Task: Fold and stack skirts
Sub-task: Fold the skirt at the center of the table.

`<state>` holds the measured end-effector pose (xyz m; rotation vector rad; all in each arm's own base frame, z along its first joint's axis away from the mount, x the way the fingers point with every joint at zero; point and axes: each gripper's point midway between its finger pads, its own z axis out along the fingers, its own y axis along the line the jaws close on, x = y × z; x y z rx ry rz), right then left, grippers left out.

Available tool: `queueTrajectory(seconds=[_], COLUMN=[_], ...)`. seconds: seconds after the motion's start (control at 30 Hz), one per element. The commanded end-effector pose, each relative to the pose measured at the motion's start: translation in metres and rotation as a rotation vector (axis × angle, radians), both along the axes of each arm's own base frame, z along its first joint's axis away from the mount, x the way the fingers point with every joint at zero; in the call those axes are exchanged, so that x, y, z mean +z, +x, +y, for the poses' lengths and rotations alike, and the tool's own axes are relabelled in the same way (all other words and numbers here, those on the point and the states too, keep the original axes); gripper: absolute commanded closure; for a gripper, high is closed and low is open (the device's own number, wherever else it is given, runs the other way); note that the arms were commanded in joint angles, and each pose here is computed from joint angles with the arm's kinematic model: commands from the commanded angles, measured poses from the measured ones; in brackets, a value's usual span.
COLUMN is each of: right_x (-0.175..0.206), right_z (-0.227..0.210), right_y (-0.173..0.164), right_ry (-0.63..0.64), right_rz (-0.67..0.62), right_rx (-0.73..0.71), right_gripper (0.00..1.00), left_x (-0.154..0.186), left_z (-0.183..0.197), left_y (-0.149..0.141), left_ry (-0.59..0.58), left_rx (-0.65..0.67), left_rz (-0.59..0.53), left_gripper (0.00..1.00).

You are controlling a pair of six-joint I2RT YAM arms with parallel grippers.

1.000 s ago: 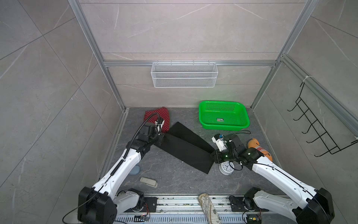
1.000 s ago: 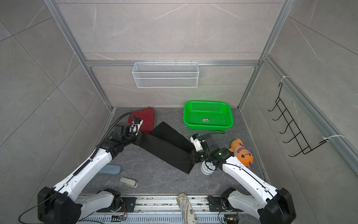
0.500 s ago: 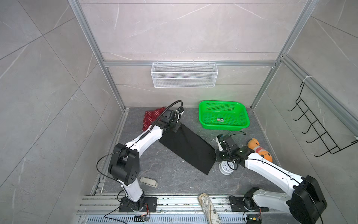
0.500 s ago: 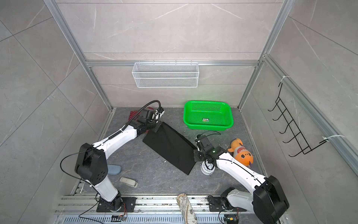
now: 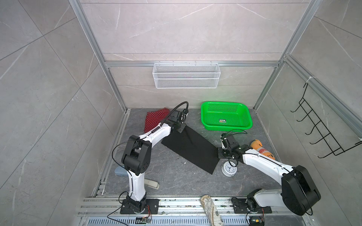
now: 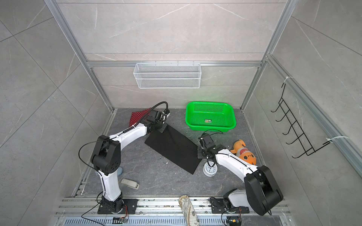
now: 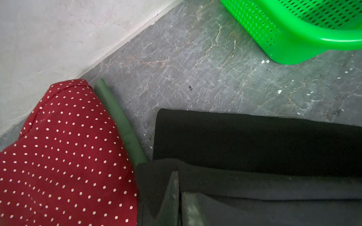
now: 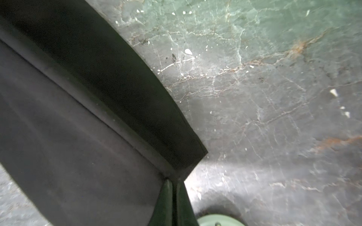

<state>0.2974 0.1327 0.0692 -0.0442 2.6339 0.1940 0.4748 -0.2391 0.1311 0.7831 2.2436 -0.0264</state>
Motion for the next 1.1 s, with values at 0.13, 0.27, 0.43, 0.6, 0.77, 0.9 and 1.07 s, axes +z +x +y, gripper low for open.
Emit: queueTrajectory(seconds=[0.13, 0.27, 0.43, 0.6, 0.77, 0.9, 1.07], right_x=[-0.008, -0.018, -0.03, -0.035, -0.036, -0.033, -0.024], right_z=[-0.006, -0.009, -0.011, -0.013, -0.017, -0.02, -0.019], right_y=[0.015, 0.02, 0.026, 0.033, 0.038, 0.043, 0.053], right_ry=[-0.002, -0.011, -0.008, -0.013, -0.02, -0.014, -0.012], right_rz=[-0.004, 0.011, 0.018, 0.016, 0.016, 0.007, 0.0], right_rx=[-0.062, -0.095, -0.125, -0.14, -0.155, -0.168, -0.162], right_gripper=[1.0, 1.0, 1.0, 1.0, 1.0, 1.0, 0.98], left_x=[0.009, 0.001, -0.015, -0.026, -0.035, -0.032, -0.012], left_z=[-0.013, -0.021, -0.021, -0.016, -0.013, -0.013, -0.024], left_y=[0.018, 0.02, 0.024, 0.027, 0.027, 0.027, 0.022], left_ry=[-0.022, -0.021, 0.004, 0.028, 0.043, 0.037, 0.004], left_rx=[0.03, 0.021, 0.053, 0.093, 0.112, 0.12, 0.07], left_rz=[-0.041, -0.024, 0.019, 0.031, 0.045, 0.036, -0.021], left_gripper=[1.0, 1.0, 1.0, 1.0, 1.0, 0.78, 0.47])
